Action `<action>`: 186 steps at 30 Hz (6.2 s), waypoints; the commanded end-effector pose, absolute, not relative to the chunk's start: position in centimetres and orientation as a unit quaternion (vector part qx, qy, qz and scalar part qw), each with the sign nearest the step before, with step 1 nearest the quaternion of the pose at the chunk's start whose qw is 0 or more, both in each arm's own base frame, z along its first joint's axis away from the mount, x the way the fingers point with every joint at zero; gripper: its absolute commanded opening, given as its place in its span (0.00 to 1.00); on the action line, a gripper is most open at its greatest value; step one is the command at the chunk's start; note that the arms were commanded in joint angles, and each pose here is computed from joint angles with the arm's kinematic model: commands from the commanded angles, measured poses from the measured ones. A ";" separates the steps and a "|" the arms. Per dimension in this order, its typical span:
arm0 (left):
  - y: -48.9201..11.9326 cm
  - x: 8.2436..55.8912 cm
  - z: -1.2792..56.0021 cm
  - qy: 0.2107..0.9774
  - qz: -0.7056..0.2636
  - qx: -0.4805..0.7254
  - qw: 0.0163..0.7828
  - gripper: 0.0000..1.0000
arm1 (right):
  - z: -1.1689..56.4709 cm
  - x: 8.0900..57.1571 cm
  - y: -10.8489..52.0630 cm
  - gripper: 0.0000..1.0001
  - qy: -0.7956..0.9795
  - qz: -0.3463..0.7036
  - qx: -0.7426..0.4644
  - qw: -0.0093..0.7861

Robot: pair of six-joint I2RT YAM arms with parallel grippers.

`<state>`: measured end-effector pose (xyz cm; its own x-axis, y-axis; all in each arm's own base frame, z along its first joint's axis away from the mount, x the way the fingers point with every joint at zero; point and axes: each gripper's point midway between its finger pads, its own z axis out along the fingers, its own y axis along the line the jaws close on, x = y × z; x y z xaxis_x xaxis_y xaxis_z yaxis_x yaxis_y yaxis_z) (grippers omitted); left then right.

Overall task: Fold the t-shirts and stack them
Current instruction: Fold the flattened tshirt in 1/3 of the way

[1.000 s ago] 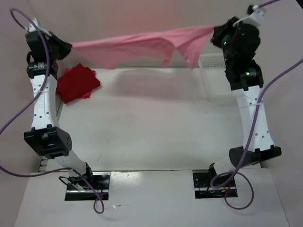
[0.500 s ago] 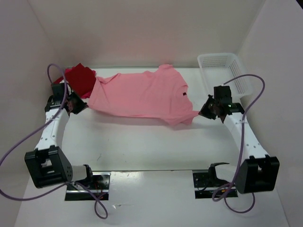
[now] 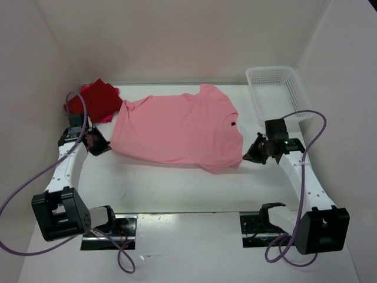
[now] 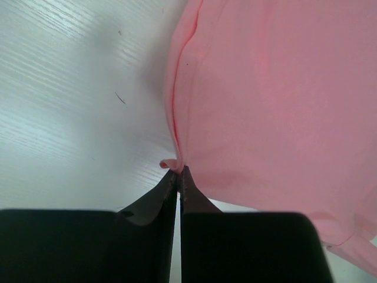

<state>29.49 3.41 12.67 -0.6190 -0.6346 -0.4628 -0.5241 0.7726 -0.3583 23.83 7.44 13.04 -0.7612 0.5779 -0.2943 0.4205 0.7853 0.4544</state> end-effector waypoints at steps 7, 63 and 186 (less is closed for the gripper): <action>5.5 35.0 10.3 0.892 -0.082 -0.335 0.292 0.07 | 14.6 33.0 5.5 0.01 0.907 0.152 0.264 0.292; 3.5 38.3 3.9 0.884 -0.119 -0.371 0.257 0.57 | 8.7 36.3 5.3 0.45 0.926 0.080 0.227 0.289; 2.9 32.1 13.0 0.926 -0.063 -0.283 0.241 0.79 | 15.2 24.1 3.3 0.44 0.893 0.111 0.358 0.247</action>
<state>29.06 3.31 9.32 -0.7620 -0.5633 -0.3194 -0.5409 0.8249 -0.1642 23.19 3.82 12.52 -0.6288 0.7184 -0.2976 0.6231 0.6944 0.3599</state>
